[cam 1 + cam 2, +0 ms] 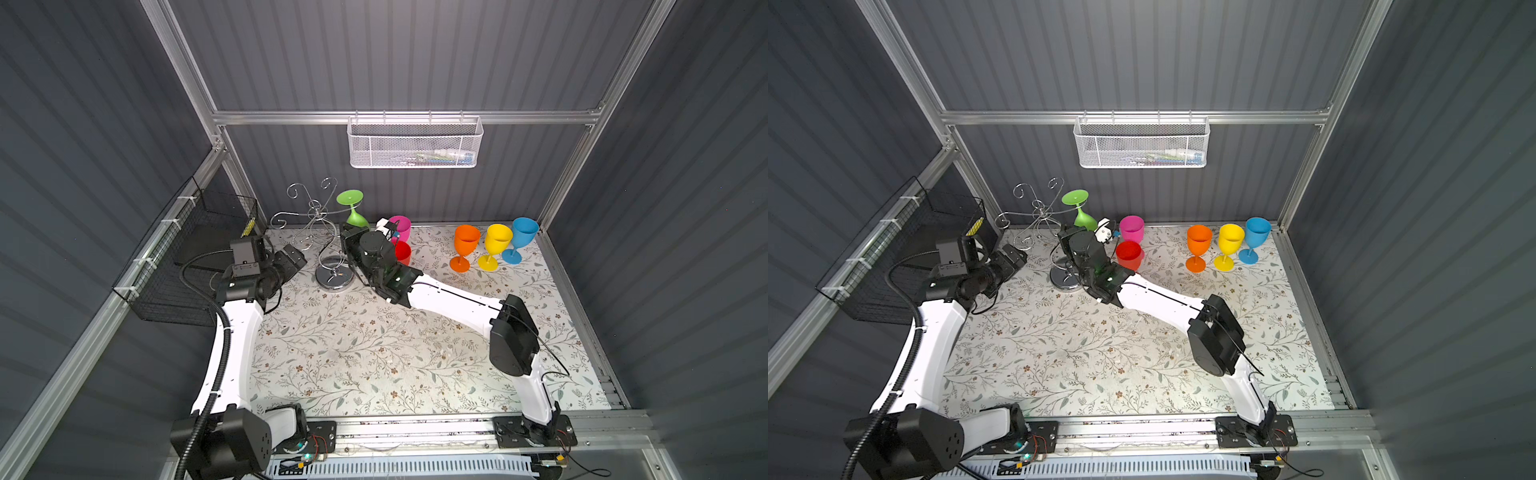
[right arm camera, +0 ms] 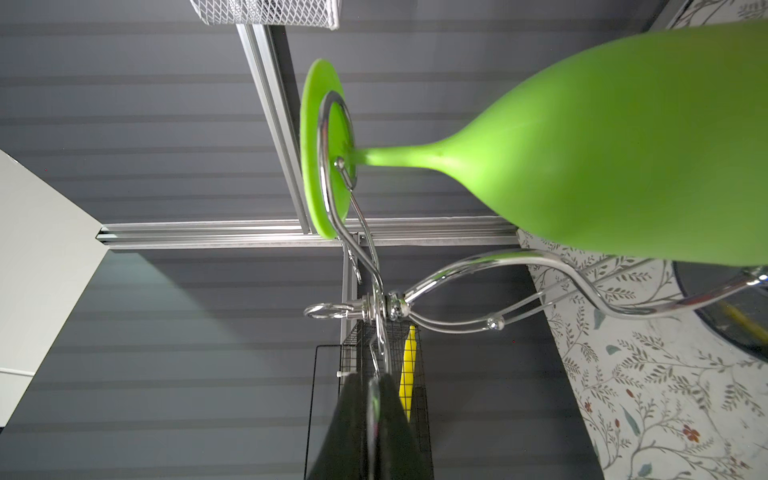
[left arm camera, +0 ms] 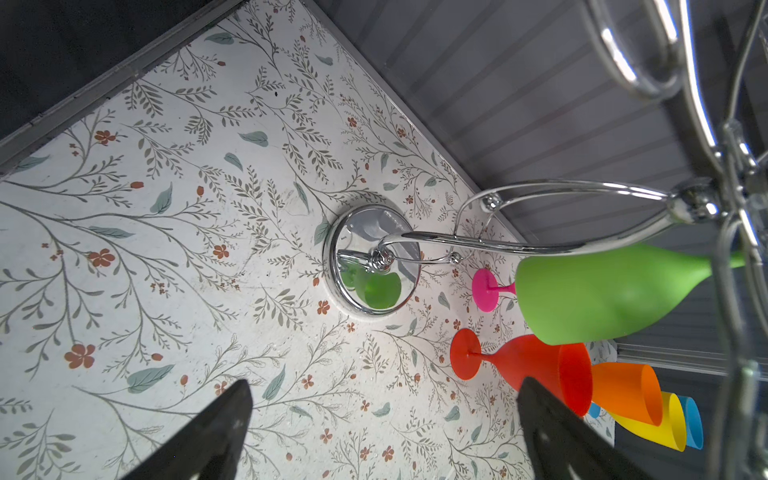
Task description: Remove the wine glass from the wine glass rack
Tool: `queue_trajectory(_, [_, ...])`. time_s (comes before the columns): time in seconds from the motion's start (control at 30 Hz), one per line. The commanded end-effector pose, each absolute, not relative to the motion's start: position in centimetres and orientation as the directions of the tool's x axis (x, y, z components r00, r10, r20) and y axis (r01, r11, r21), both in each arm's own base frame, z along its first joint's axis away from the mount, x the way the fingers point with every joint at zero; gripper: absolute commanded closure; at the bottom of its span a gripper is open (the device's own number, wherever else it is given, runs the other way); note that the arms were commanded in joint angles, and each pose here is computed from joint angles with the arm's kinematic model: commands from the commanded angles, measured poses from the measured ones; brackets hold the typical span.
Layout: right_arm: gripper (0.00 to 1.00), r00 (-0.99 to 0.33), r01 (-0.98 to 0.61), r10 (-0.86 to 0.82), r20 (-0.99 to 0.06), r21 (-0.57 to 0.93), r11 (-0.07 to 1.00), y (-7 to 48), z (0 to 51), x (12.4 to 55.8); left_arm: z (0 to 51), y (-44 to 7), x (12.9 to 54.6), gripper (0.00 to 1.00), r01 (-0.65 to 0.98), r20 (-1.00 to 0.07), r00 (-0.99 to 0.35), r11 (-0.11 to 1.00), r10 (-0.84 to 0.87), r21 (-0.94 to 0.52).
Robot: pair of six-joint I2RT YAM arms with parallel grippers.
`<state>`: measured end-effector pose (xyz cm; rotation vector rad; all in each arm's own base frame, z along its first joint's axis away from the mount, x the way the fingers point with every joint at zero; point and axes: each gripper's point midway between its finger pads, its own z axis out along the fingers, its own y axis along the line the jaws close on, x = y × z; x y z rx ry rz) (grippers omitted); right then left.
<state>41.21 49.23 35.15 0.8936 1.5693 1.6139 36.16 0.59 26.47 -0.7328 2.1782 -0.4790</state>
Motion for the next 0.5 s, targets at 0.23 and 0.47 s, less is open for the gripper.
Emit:
queue_trajectory(0.23, [0.98, -0.417, -0.108, 0.909, 0.005, 0.993, -0.055, 48.8, 41.6, 39.7, 27.5, -0.1, 36.6, 0.0, -0.299, -0.563, -0.541, 0.769, -0.625, -0.566])
queue_trajectory(0.47, [0.89, -0.416, -0.083, 0.909, 0.021, 0.995, -0.061, 49.7, 40.1, 39.8, 26.9, 0.0, 36.4, 0.0, -0.299, -0.56, -0.55, 0.773, -0.619, -0.56])
